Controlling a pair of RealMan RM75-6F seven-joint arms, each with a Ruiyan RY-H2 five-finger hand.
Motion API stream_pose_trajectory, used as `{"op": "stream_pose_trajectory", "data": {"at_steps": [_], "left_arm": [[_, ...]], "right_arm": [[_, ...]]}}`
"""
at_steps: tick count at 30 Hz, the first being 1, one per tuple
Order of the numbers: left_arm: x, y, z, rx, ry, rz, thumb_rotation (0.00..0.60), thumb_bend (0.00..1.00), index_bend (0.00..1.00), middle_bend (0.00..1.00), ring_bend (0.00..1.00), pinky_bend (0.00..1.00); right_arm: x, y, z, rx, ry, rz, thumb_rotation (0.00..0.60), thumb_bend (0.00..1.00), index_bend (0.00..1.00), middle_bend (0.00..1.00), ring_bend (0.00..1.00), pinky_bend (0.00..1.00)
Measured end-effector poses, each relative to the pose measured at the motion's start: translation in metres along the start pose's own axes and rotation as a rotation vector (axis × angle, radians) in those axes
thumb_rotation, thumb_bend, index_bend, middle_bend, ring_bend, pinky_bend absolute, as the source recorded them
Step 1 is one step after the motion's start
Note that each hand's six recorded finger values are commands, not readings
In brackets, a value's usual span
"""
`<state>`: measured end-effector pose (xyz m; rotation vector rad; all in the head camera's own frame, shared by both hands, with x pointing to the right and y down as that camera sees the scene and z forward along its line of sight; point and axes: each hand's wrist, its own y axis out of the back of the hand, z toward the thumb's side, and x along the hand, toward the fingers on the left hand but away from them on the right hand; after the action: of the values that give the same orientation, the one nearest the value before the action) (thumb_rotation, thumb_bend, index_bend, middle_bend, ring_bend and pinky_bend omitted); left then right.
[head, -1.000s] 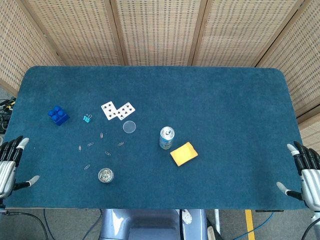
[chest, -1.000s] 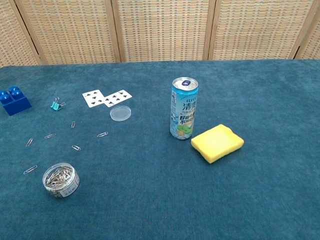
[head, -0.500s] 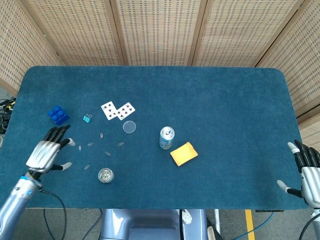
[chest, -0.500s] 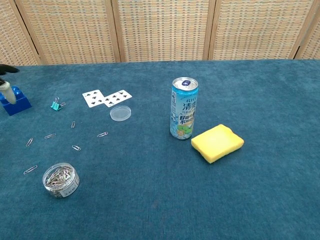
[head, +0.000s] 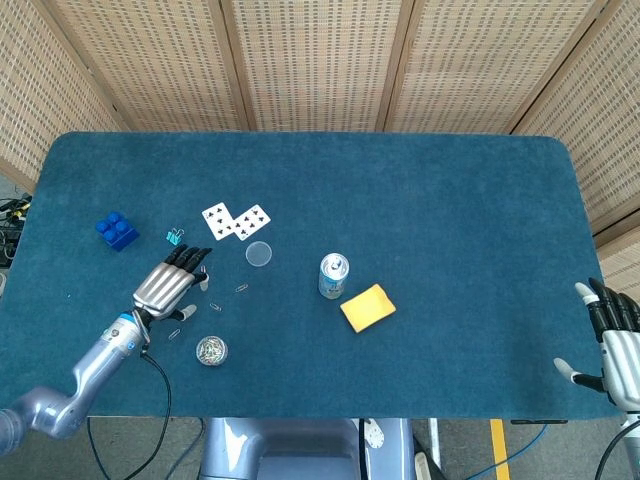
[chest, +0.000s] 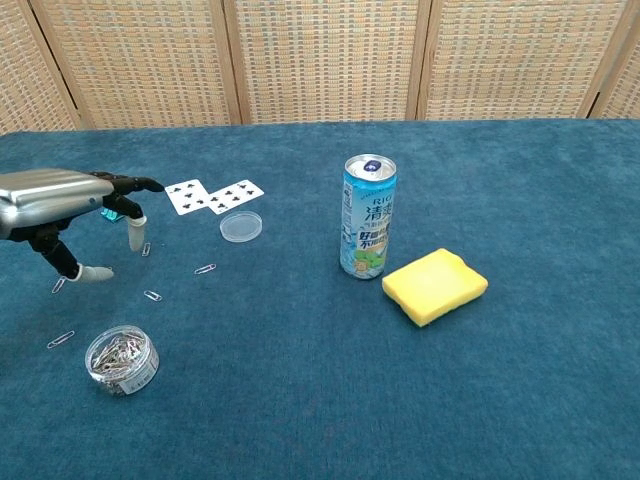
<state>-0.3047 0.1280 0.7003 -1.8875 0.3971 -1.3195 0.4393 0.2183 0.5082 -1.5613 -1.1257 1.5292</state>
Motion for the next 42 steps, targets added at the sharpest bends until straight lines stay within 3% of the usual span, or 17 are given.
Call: {"op": "stream_pose_trajectory", "data": {"at_steps": [8,34,42], "left_arm": [[0.013,-0.013,0.013,0.010,-0.017,-0.036,0.600,0.38,0.46,0.00,0.00,0.00],[0.030,-0.041,0.021,0.015,-0.001,-0.080,0.600,0.41,0.48,0.00,0.00,0.00],[0.032,-0.047,0.022,0.009,0.001,-0.071,0.600,0.41,0.57,0.00,0.00,0.00]], "right_arm": [[-0.001,-0.001,0.000,-0.003,0.000,0.008,0.600,0.00,0.05,0.00,0.00,0.00],[-0.003,-0.002,-0.002,-0.013,-0.002,0.021,0.600,0.00,0.05,0.00,0.00,0.00],[-0.003,-0.002,-0.002,-0.016,0.000,0.021,0.600,0.00,0.05,0.00,0.00,0.00]]}}
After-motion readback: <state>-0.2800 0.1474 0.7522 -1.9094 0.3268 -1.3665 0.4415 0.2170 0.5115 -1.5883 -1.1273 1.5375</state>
